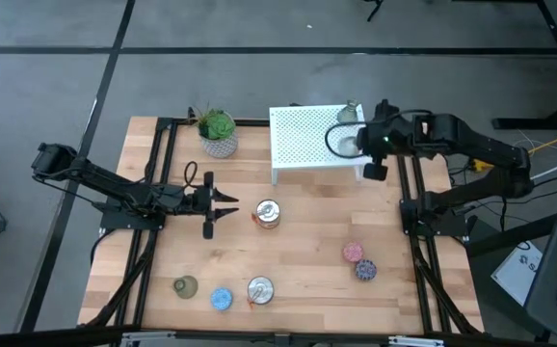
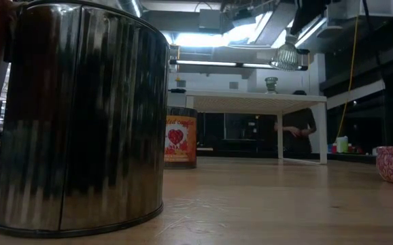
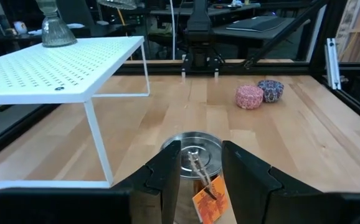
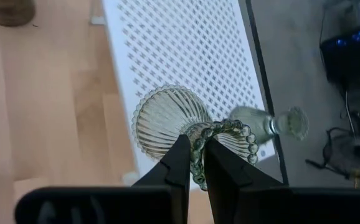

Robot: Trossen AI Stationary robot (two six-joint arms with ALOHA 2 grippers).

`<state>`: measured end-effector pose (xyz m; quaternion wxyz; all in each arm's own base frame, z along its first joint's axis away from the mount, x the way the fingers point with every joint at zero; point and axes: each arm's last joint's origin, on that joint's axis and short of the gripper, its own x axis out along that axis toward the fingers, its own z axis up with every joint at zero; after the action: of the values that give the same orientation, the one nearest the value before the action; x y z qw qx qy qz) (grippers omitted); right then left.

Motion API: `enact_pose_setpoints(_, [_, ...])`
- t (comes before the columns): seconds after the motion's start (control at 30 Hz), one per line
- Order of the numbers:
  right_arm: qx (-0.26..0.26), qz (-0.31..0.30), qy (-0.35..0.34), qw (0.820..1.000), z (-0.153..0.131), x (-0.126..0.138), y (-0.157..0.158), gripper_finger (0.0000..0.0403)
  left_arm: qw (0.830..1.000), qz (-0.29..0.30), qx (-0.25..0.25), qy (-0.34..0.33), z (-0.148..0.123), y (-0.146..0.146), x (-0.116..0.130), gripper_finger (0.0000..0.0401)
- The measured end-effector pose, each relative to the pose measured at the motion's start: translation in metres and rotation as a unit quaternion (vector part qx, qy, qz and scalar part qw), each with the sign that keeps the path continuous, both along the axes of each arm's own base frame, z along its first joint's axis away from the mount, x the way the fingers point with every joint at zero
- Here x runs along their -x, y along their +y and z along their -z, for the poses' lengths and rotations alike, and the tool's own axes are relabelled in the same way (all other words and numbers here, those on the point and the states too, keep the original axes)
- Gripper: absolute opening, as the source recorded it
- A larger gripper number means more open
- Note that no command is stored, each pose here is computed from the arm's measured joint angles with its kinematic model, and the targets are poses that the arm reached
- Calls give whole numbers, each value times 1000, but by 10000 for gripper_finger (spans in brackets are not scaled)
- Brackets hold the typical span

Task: Pick & Place candle stick holders
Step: Put the top green glass candle holder on the shelf aligned with the other glass candle holder

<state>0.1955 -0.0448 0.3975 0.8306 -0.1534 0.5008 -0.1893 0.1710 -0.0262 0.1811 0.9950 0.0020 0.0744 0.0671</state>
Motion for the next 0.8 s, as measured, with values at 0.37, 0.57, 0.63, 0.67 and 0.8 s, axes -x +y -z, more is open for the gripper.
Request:
enact_pose_setpoints(0.37, [-22,56,9,998,2,12,-40,37,1000,-18,-12,1,0,1,0,111])
enact_pose_setpoints(0.57, [-36,73,-20,997,-1,15,-56,37,1000,-18,-12,1,0,1,0,111])
enact_pose_setpoints(0.63, [-41,77,-26,996,0,14,-61,37,1000,-18,-12,1,0,1,0,111])
enact_pose_setpoints(0.67, [-41,81,-25,996,1,13,-64,37,1000,-18,-11,1,0,1,0,111])
enact_pose_setpoints(0.8, [-48,95,-8,994,8,7,-74,37,1000,-18,-11,1,0,1,0,111])
